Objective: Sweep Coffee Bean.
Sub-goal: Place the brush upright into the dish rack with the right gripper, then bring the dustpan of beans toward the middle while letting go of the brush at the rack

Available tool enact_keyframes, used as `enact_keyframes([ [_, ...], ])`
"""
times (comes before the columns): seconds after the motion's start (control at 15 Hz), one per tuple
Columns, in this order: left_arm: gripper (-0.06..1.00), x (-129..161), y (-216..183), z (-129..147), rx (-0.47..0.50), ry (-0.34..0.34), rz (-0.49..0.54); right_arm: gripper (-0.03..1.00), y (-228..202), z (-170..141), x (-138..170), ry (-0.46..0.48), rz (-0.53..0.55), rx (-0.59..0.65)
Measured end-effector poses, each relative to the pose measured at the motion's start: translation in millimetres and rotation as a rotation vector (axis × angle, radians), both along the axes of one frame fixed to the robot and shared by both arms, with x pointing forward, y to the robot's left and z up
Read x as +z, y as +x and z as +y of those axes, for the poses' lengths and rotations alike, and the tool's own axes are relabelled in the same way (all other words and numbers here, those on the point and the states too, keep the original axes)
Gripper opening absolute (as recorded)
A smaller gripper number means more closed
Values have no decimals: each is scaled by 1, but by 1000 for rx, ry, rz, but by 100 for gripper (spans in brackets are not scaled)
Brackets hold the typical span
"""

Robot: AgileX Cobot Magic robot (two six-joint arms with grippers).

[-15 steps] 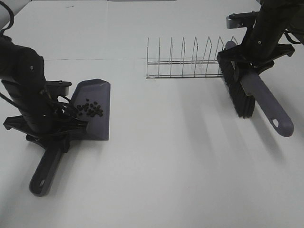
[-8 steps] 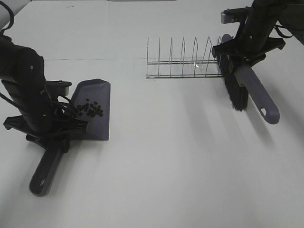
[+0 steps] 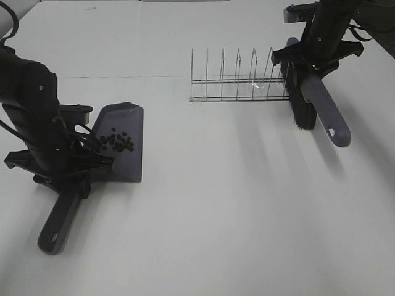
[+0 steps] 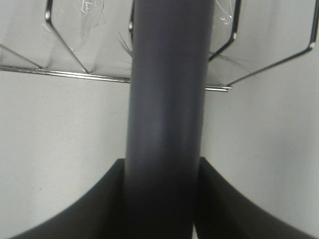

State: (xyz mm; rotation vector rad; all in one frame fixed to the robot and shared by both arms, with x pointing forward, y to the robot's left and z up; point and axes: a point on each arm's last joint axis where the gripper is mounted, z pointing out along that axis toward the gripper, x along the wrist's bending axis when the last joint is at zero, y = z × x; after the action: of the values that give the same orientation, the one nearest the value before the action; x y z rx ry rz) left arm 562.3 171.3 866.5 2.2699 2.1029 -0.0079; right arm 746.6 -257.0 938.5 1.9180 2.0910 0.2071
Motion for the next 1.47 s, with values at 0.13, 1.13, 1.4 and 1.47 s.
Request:
enact_keyframes([
  [0.13,33,0,0,0,0,0,0,62,0,0,0,5,-3,-15],
  [1.13,33,3,-9,-30,-32,-56,-28,81,-20,-1,80,31,-86,-32],
  [1.4,34,5,-7,-32,-16,-71,-22,81,-24,-1,77,29,-34,-39],
  [1.47,40,6,-5,-34,-11,-74,-11,81,-26,-1,80,29,-27,-38],
])
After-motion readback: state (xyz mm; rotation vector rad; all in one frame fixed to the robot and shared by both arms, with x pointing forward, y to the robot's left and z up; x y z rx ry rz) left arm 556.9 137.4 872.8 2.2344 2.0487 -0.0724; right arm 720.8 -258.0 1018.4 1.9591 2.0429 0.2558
